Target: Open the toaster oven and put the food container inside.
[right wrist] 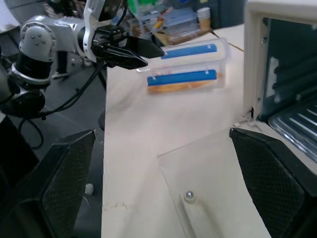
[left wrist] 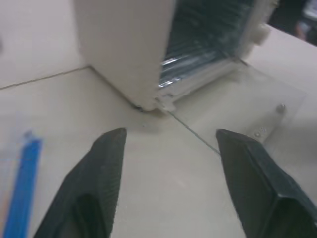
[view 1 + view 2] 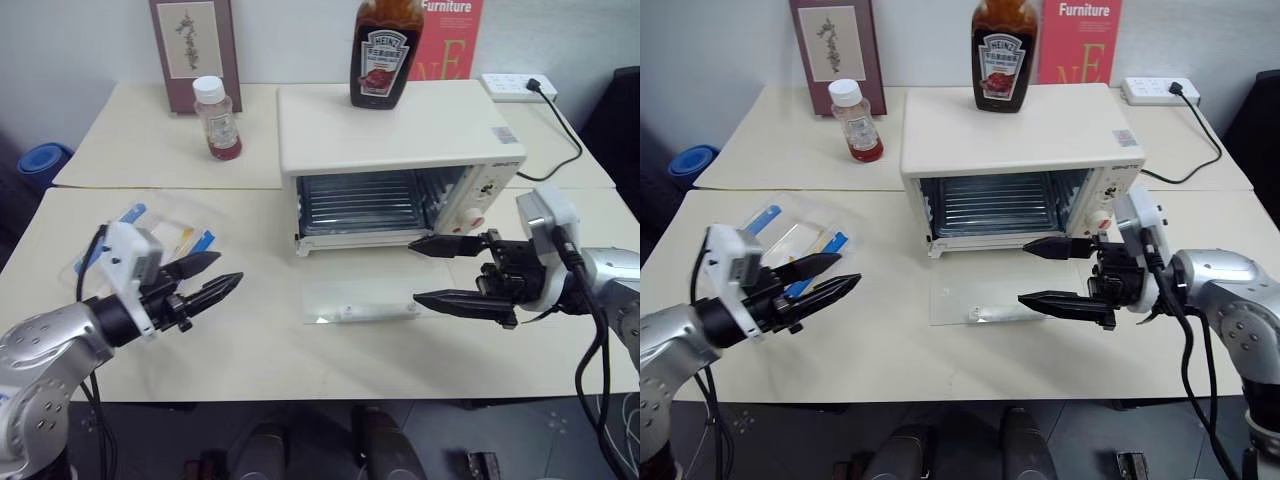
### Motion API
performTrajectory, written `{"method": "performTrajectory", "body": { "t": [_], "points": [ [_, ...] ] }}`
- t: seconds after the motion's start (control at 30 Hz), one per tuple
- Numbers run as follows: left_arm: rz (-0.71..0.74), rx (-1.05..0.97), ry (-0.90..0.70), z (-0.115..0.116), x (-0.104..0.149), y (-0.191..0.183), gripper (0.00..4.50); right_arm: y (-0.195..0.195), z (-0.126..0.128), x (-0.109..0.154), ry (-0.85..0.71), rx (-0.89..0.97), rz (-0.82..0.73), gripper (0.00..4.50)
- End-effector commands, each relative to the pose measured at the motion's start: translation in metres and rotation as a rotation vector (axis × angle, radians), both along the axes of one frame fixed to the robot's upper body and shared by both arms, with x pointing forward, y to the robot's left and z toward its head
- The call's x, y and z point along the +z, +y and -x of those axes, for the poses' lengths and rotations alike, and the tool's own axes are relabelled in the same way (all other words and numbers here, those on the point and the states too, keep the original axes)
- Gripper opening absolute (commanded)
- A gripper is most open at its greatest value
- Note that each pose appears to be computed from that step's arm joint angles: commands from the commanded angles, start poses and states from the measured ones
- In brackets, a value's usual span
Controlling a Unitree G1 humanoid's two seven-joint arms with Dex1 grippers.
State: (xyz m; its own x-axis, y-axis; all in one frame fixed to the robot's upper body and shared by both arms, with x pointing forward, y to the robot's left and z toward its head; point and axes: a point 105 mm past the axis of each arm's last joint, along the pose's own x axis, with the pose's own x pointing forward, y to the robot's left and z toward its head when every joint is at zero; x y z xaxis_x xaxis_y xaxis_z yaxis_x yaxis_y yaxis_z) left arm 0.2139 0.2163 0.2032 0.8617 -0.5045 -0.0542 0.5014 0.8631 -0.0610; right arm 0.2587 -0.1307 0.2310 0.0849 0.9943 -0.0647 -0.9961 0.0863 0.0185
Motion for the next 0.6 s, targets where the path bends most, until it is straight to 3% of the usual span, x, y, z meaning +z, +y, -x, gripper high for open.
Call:
{"method": "performTrajectory", "body": {
  "t": [0.03, 0.1, 0.2, 0.4, 0.47, 0.6],
  "points": [
    [0.081, 0.222, -0.046, 0.020, 0.012, 0.029, 4.07, 0.005, -0.004, 0.004, -0.023, 0.064, -0.002, 4.50],
    [0.262, 0.353, -0.084, 0.024, 0.017, 0.045, 4.49, 0.009, -0.008, 0.005, -0.016, 0.089, -0.012, 4.50],
    [0.447, 0.642, -0.058, 0.023, 0.008, 0.077, 4.49, 0.014, -0.015, 0.004, -0.008, 0.110, -0.006, 4.50],
    [0.644, 1.029, 0.149, 0.028, -0.022, 0.114, 4.49, 0.015, -0.015, 0.005, 0.002, 0.134, 0.000, 4.50],
    [0.603, 1.090, 0.206, 0.021, -0.029, 0.122, 4.49, 0.016, -0.015, 0.004, 0.013, 0.131, -0.006, 4.50],
    [0.553, 1.001, 0.244, -0.013, -0.020, 0.111, 4.49, 0.018, -0.013, 0.003, 0.018, 0.122, -0.008, 4.50]
  ]
}}
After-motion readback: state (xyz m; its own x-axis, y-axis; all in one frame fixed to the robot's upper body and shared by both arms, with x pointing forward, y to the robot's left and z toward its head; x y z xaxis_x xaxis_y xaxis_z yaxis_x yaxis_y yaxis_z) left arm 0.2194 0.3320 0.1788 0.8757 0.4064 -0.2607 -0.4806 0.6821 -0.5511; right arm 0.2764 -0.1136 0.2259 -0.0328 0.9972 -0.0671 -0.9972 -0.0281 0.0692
